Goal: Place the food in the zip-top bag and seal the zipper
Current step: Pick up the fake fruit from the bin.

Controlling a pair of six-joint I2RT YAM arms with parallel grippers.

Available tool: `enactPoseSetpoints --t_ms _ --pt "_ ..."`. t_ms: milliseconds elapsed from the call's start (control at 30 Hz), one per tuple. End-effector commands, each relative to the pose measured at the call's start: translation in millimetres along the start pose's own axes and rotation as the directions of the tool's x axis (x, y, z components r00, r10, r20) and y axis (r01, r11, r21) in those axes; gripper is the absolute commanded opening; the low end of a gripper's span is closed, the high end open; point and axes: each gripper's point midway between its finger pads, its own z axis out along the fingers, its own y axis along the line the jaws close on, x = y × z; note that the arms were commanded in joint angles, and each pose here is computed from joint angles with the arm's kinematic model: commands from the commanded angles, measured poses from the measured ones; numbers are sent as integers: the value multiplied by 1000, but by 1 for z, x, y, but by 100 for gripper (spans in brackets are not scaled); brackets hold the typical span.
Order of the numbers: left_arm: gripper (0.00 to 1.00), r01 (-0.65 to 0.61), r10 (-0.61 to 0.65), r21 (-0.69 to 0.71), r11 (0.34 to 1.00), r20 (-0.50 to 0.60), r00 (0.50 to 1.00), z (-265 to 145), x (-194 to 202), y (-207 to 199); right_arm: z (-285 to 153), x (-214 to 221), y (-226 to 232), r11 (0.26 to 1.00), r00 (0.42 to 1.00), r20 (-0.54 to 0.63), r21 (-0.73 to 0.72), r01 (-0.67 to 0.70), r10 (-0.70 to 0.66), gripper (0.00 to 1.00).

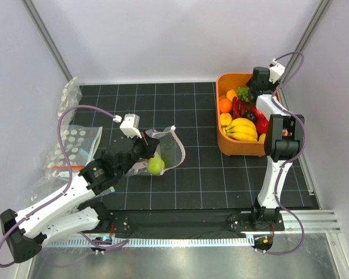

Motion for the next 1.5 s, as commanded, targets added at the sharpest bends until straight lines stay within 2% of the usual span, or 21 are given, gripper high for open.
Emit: enactPoseSetpoints --t_ms 0,333,500,767,867,900,967,1000,1067,1100,1167,1200,1267,1300,1367,1400,1467 --pt "0 22 -23 47 999 38 999 1 -12 -13 -27 -64 4 998 989 134 -26 -60 63 54" --pt "0 6 -6 48 999 15 1000 7 -6 -14 -77 -99 4 991 987 126 -98 -88 100 50" --pt "0 -1 1 33 999 11 1000 10 -4 -12 -118 -128 2 981 981 131 -149 -122 142 50" --pt "0 -14 14 22 1000 -6 1000 17 2 -10 -185 -152 -3 974 981 148 -205 -95 127 50" --pt "0 -50 50 -32 998 12 999 21 1 0 -227 -145 14 950 981 134 -296 -98 143 49" --pt "0 -55 56 -48 997 18 998 22 -1 3 -231 -129 13 948 985 113 -303 -92 132 49" --pt "0 -76 77 -77 994 11 997 27 3 8 -263 -134 18 921 976 127 -371 -119 178 49" --pt "0 -87 89 -97 991 19 996 28 1 12 -274 -111 25 909 983 94 -402 -108 158 48" --pt "0 -105 107 -117 988 6 994 32 4 15 -300 -112 29 873 974 89 -466 -146 210 48" --pt "0 -116 118 -129 985 3 993 33 3 16 -310 -92 35 853 979 52 -501 -144 196 48" --pt "0 -131 131 -142 981 -4 991 34 4 18 -331 -88 39 807 970 25 -561 -186 241 46" --pt "0 -136 136 -149 979 -8 991 36 5 20 -339 -66 44 787 977 -13 -589 -181 215 45" --pt "0 -135 134 -142 981 -14 991 37 7 18 -357 -61 48 730 967 -49 -646 -222 251 45" --pt "0 -132 132 -138 982 -12 991 36 6 18 -361 -37 49 717 973 -82 -663 -216 217 44" --pt "0 -135 135 -142 981 -11 991 37 6 18 -379 -29 50 655 965 -114 -715 -246 238 43" --pt "0 -136 136 -146 980 -7 991 37 5 19 -380 -7 46 649 969 -135 -722 -240 207 42" --pt "0 -144 144 -156 977 -12 989 39 7 21 -396 5 50 599 970 -152 -764 -237 190 40"
